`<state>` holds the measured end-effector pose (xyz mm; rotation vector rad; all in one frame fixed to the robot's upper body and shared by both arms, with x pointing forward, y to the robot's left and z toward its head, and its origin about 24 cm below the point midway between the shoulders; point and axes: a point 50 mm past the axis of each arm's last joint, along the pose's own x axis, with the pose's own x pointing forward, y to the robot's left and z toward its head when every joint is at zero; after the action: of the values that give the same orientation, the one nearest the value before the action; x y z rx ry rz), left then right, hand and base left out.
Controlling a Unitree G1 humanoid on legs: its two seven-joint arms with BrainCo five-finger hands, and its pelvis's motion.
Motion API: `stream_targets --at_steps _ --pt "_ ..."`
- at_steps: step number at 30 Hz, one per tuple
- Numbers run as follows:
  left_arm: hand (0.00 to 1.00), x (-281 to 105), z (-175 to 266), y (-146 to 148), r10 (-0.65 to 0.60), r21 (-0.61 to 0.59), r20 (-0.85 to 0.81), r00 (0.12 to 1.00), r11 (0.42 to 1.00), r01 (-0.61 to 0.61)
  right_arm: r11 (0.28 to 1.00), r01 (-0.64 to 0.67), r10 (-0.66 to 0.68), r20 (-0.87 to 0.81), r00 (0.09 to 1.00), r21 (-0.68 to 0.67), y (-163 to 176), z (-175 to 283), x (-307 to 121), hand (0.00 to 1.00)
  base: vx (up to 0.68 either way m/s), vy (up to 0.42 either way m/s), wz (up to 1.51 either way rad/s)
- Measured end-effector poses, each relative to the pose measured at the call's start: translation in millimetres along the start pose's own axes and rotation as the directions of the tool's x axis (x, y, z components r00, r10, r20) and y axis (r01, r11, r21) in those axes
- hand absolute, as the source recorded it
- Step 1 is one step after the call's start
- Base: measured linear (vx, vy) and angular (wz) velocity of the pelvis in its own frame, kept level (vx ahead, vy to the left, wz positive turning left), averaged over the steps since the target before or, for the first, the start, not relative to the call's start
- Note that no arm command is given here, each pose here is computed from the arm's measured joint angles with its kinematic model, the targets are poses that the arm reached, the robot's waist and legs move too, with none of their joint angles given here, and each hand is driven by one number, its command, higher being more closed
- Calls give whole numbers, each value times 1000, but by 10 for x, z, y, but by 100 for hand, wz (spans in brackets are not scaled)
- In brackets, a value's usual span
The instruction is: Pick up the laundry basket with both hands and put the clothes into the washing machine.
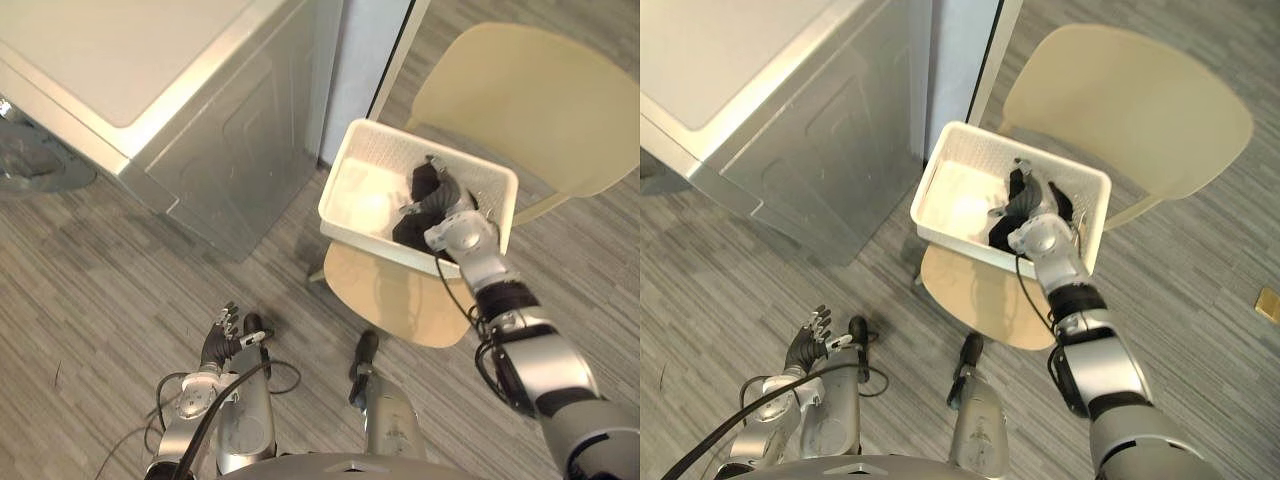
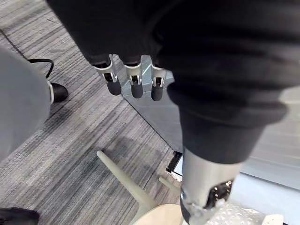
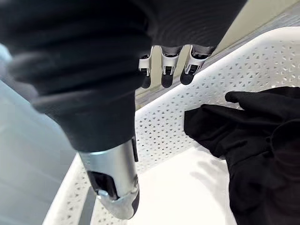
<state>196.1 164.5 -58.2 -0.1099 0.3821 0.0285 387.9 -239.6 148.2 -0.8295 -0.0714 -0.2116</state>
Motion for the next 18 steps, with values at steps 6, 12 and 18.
stream_targets --at_steps 6,12,18 --pt "0 38 208 -143 -39 -46 92 995 998 43 988 -42 38 -26 999 -147 -7 76 103 0 -17 -9 3" --pt "0 68 407 -368 -102 -101 175 979 988 121 931 -49 40 -34 999 -361 -203 180 233 0 4 -19 12" --pt "0 48 619 -584 -165 -157 264 950 965 211 860 -57 26 -67 997 -508 -422 144 284 0 8 -9 4"
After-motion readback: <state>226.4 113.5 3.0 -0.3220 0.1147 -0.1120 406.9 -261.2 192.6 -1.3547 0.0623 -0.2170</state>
